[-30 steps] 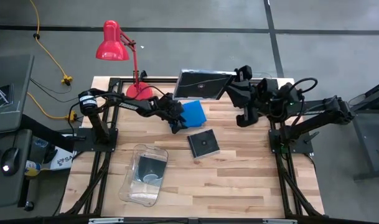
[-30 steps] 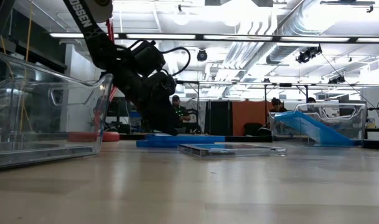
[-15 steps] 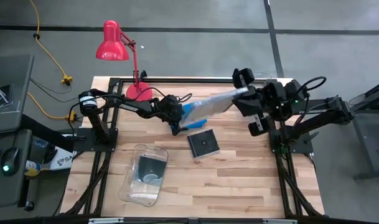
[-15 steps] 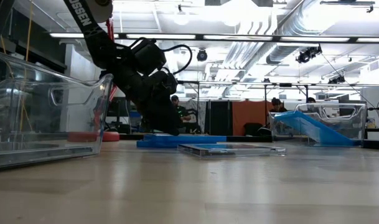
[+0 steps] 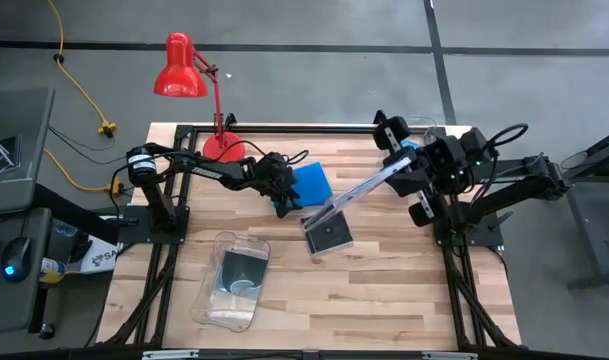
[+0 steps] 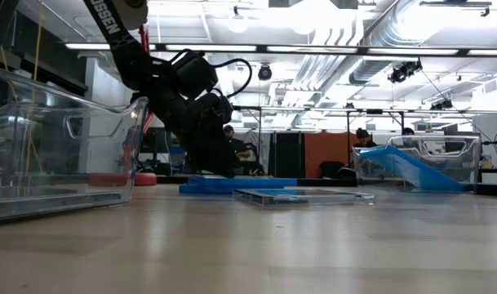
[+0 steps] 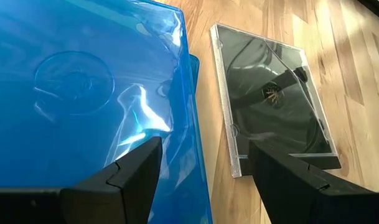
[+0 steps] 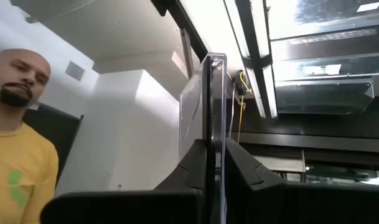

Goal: Pick & place jewel cases by type
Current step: Put the black cd case into the bottom transparent bin

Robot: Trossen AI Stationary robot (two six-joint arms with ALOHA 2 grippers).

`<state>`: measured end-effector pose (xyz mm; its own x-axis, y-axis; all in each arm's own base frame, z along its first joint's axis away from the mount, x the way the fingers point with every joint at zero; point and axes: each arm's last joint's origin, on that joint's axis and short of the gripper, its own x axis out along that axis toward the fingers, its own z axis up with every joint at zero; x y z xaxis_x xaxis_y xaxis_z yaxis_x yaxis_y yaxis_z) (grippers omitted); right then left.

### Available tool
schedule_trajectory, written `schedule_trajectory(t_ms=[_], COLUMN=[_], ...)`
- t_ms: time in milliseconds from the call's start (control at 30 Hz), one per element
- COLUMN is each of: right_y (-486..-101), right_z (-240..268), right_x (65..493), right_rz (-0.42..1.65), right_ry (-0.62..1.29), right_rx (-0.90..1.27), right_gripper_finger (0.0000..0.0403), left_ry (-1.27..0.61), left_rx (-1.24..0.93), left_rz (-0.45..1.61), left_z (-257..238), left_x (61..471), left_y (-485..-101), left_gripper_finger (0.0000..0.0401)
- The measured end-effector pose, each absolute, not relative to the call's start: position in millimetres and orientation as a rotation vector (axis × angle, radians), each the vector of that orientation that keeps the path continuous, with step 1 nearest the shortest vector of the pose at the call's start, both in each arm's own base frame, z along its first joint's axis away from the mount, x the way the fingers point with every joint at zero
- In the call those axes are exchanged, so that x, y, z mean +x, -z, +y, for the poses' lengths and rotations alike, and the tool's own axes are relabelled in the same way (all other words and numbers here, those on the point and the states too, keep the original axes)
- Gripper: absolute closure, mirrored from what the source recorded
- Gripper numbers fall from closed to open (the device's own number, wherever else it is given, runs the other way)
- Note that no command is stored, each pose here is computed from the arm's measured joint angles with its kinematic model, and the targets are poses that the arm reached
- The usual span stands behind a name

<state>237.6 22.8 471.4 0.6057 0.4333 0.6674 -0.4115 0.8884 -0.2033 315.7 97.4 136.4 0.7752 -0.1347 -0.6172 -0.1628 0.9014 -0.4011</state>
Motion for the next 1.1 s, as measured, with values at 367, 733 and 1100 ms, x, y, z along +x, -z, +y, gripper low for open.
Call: schedule_trajectory(t_ms=[367, 733, 1100], right_y=[-461, -437, -455], right_z=[20, 27, 44], right_x=[258, 307, 355], right_rz=[-0.747, -0.530, -0.051], right_ry=[-0.355, -0.113, -0.039], right_rx=[0.042, 0.221, 0.287], right_gripper_finger=[0.0395, 0.0395, 0.0395], left_ry=[-0.023, 0.019, 0.222], left_rx=[-0.455, -0.454, -0.414], left_rz=[0.690, 0.694, 0.676], left_z=[98, 97, 92], left_x=[316, 315, 315], left_y=[-136, -136, -137], left_gripper_finger=[0.0162, 0.0162, 0.0162])
